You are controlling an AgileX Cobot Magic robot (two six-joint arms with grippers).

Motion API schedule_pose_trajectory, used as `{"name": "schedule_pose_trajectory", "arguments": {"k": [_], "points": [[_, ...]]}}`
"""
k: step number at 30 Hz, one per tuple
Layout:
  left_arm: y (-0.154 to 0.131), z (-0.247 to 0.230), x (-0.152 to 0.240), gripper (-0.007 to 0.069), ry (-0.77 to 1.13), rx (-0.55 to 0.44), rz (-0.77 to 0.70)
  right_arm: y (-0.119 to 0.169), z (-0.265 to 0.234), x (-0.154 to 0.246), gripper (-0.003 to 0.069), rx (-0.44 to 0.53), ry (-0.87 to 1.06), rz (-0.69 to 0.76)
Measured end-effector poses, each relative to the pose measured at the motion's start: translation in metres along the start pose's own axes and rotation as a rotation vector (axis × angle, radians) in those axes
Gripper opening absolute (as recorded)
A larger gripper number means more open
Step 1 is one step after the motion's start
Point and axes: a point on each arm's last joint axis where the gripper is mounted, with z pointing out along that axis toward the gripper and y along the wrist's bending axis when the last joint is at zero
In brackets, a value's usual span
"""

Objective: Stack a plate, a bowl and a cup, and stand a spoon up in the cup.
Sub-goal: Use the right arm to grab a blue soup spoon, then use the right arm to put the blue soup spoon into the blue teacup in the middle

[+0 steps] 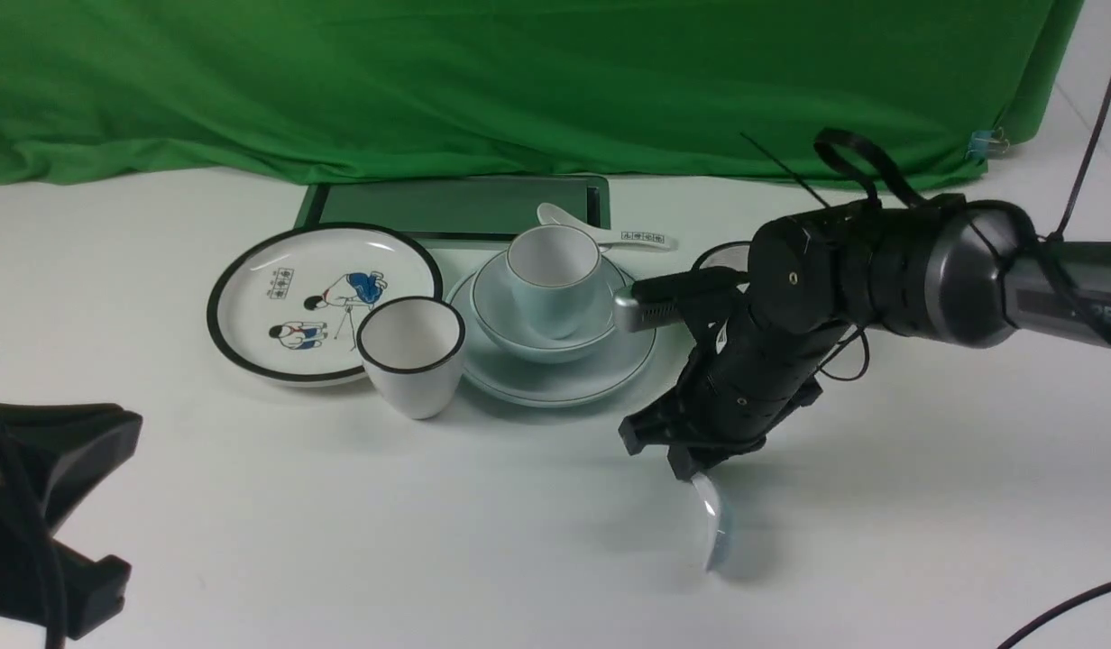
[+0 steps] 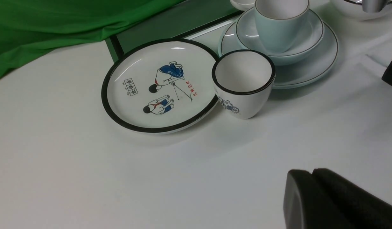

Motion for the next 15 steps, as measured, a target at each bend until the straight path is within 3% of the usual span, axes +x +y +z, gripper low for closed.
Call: {"name": "schedule_pose_trajectory", "arguments": {"k": [5, 10, 13, 15], "points": [[0.0, 0.0, -0.001, -0.0031, -0.015, -0.002, 0.001, 0.013, -0.049, -0.019, 0.0076, -0.003, -0.251, -0.142], [0.0, 0.0, -0.003, -0.0031, -0.037, -0.003, 0.001, 0.031, -0.097, -0.058, 0.0076, 0.028, -0.822, -0.2], [0.0, 0.0, -0.003, -0.0031, -0.037, 0.0, -0.004, 0.036, -0.098, -0.08, 0.0076, 0.052, -1.119, -0.192], [0.0, 0.0, -0.003, -0.0031, -0.037, 0.001, -0.006, 0.037, -0.085, -0.09, 0.0076, 0.061, -1.184, -0.189]]}}
